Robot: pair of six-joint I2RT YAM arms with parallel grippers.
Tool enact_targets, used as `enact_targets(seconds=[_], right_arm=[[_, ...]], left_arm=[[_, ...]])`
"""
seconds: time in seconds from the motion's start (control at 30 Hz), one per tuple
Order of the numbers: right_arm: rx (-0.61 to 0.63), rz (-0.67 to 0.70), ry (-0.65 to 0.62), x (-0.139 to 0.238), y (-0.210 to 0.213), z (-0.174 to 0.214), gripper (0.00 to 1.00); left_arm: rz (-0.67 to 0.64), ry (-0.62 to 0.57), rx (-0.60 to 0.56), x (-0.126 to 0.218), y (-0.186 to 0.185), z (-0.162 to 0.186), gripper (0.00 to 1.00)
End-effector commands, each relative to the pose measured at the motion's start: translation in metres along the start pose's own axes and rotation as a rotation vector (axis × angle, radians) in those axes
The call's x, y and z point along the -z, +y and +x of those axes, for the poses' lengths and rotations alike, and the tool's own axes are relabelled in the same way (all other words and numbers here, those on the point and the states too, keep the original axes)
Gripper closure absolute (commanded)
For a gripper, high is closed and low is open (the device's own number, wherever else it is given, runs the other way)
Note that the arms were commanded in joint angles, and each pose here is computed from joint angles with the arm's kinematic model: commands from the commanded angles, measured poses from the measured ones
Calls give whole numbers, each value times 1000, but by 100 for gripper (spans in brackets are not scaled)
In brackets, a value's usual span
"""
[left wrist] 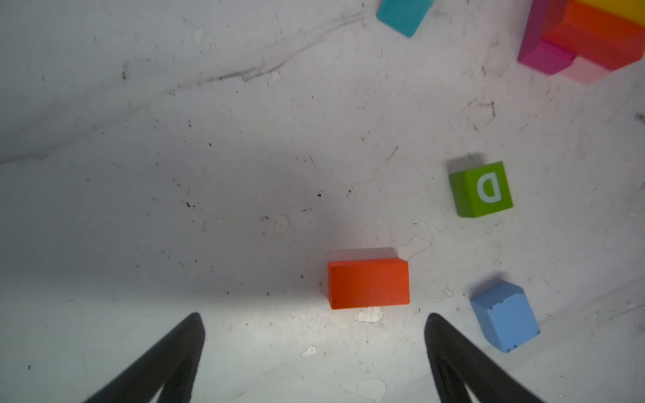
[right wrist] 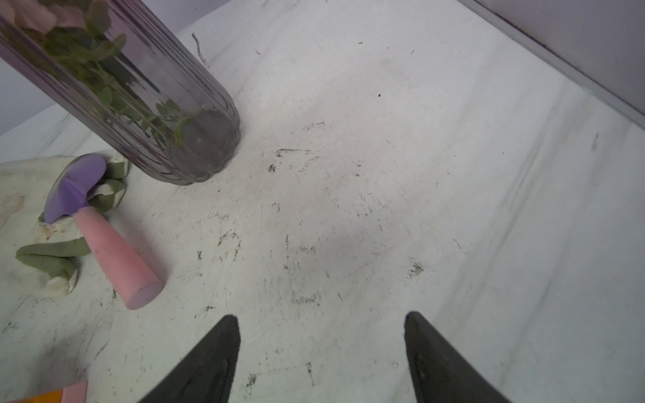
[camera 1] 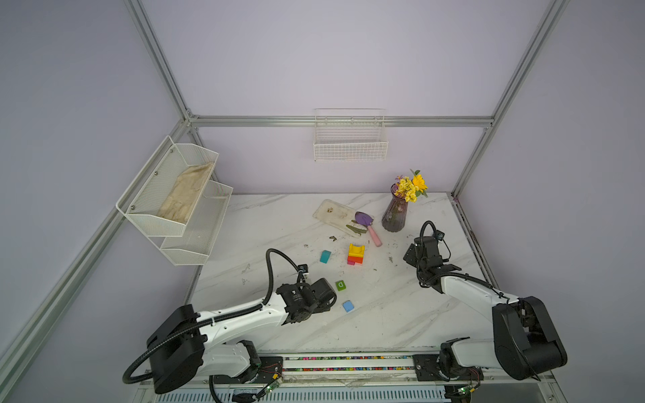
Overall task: Build the wood block tower
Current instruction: 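Raise the left gripper and move it toward the red rectangular block nearer the robot, then lower the left gripper around the red block and close it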
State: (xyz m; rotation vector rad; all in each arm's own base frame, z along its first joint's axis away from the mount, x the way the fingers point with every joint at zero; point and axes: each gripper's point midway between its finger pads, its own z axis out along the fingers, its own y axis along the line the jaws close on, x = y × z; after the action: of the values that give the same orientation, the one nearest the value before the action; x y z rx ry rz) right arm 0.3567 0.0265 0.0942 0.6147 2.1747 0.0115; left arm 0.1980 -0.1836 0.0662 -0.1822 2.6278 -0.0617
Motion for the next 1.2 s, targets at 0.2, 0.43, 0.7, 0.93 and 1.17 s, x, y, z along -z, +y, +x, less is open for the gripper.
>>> enact_targets(seconds=[0.2, 0.43, 0.7, 0.93, 1.17], right_arm=[[1, -27, -14, 4, 2, -3, 23], [7, -26, -4, 2, 4, -1, 23], [14, -22, 9, -2, 5, 1, 23], [16, -24, 12, -2, 6, 1, 23], [16, -25, 14, -3, 6, 2, 23]], left_arm=[[-43, 70, 2, -28, -49, 10, 11], [-56, 68, 15, -34, -55, 9, 11], [-73, 46, 111, -31, -40, 11, 21], [-101, 48, 132, -37, -33, 12, 29], [-148, 75, 137, -53, -28, 14, 34]])
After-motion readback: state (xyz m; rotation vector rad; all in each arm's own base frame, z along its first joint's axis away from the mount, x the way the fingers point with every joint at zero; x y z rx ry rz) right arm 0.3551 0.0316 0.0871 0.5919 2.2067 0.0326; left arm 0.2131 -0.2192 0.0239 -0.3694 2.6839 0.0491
